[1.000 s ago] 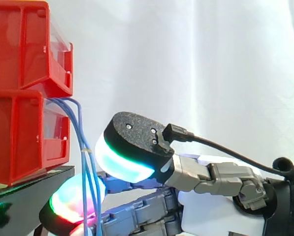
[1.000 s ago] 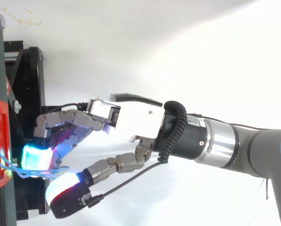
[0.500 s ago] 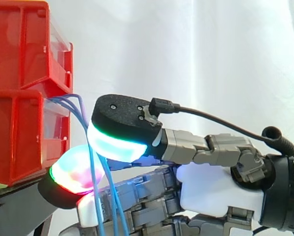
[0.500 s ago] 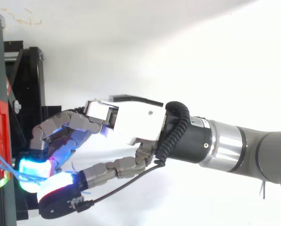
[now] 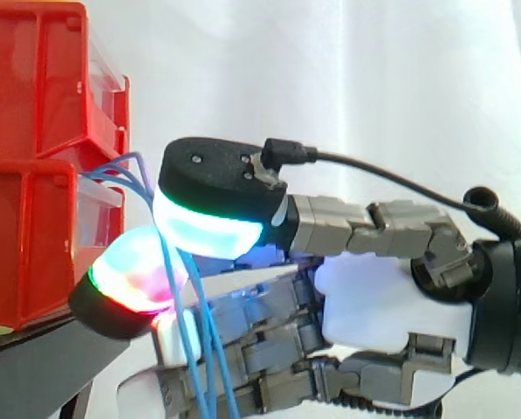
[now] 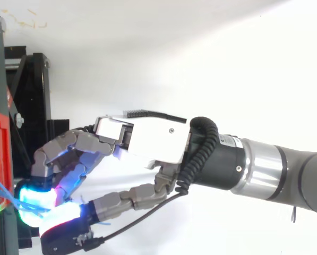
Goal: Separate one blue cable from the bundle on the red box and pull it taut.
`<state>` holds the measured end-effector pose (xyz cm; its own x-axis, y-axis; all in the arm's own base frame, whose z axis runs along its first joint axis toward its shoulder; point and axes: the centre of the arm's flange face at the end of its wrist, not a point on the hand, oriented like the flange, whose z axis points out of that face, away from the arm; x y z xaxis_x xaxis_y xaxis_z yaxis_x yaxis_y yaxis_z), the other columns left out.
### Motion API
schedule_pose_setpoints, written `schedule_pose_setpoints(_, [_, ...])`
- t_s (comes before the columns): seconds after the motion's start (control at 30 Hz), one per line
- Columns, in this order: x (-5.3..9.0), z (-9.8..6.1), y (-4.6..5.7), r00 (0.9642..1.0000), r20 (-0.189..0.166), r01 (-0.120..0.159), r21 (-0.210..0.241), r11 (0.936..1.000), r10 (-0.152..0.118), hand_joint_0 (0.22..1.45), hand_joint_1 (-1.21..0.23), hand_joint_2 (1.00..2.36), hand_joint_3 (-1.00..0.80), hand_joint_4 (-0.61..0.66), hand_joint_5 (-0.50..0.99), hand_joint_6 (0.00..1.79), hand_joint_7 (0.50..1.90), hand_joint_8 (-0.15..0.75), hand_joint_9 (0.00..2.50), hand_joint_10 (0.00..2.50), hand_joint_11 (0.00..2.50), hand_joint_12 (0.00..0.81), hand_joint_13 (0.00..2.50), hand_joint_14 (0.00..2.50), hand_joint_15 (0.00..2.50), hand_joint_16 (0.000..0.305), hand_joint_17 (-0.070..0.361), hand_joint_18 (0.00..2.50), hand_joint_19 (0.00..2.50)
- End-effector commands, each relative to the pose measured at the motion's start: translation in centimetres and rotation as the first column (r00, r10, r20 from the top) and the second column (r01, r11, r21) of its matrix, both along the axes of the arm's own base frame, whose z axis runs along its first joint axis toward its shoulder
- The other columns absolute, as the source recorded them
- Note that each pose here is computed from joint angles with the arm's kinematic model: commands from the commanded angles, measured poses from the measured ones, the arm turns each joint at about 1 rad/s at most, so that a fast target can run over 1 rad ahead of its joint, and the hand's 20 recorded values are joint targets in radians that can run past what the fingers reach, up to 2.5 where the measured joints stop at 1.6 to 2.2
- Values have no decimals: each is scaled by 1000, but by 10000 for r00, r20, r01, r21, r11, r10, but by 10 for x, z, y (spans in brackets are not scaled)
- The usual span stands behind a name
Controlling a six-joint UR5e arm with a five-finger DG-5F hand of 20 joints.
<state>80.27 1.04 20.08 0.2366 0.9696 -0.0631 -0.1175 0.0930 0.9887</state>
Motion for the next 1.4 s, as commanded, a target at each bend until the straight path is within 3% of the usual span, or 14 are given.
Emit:
schedule_pose_setpoints(0.0, [-11, 18, -2, 9979, -644, -20, -27, 10000, 19, 619, -879, 1015, -207, 36, -171, 893, 871, 324, 1033, 10, 675, 394, 847, 11, 380, 48, 108, 667, 219])
schedule_pose_setpoints(0.17, [-19, 27, -4, 9930, -1184, -42, -114, 9999, 28, 700, -960, 1009, -381, 25, -181, 906, 897, 314, 1014, 12, 682, 383, 857, 14, 382, 45, 102, 707, 229])
schedule_pose_setpoints(0.37, [-23, 35, -5, 9907, -1362, -45, -100, 9999, 31, 716, -939, 1000, -500, 67, -179, 912, 862, 307, 1026, 12, 695, 380, 887, 14, 400, 44, 99, 754, 248])
schedule_pose_setpoints(0.57, [-24, 35, -5, 9907, -1362, -45, 83, 10000, 56, 526, -766, 1000, -500, 108, -160, 902, 905, 339, 1101, 13, 727, 400, 931, 13, 433, 46, 104, 777, 293])
schedule_pose_setpoints(0.73, [-24, 35, -5, 9912, -1320, -46, 263, 9996, 81, 550, -626, 1000, -500, 103, -148, 891, 961, 340, 1138, 13, 735, 397, 941, 15, 449, 46, 104, 781, 326])
schedule_pose_setpoints(0.87, [-24, 37, -7, 9918, -1280, -17, 315, 9995, 57, 605, -702, 1008, -378, 84, -146, 894, 986, 340, 1148, 12, 762, 395, 968, 14, 471, 45, 100, 806, 346])
schedule_pose_setpoints(0.97, [-24, 40, -7, 9921, -1250, -18, 322, 9995, 58, 636, -808, 1014, -243, 2, -149, 914, 991, 353, 1143, 14, 790, 401, 986, 14, 480, 45, 102, 860, 359])
schedule_pose_setpoints(1.1, [-26, 45, -8, 9916, -1295, 14, 311, 9995, 26, 712, -907, 1020, -169, -79, -162, 941, 1102, 345, 1139, 14, 808, 397, 1007, 16, 497, 44, 99, 890, 372])
schedule_pose_setpoints(1.13, [-27, 46, -8, 9914, -1310, 15, 308, 9995, 26, 724, -912, 1020, -173, -75, -163, 940, 1141, 342, 1140, 13, 823, 397, 1007, 17, 488, 44, 98, 889, 375])
schedule_pose_setpoints(1.23, [-28, 46, -8, 9902, -1399, -13, 286, 9996, 53, 780, -918, 1010, -361, -118, -170, 954, 956, 325, 1141, 13, 805, 395, 1013, 14, 495, 42, 95, 892, 392])
schedule_pose_setpoints(1.3, [-28, 46, -8, 9898, -1425, -28, 294, 9996, 69, 805, -920, 1000, -500, -91, -170, 945, 1004, 321, 1149, 9, 810, 390, 1016, 16, 507, 42, 93, 900, 388])
schedule_pose_setpoints(1.37, [-28, 46, -8, 9899, -1418, -12, 324, 9995, 58, 788, -931, 1000, -500, -70, -170, 945, 1010, 322, 1157, 12, 804, 392, 1026, 15, 505, 41, 92, 935, 377])
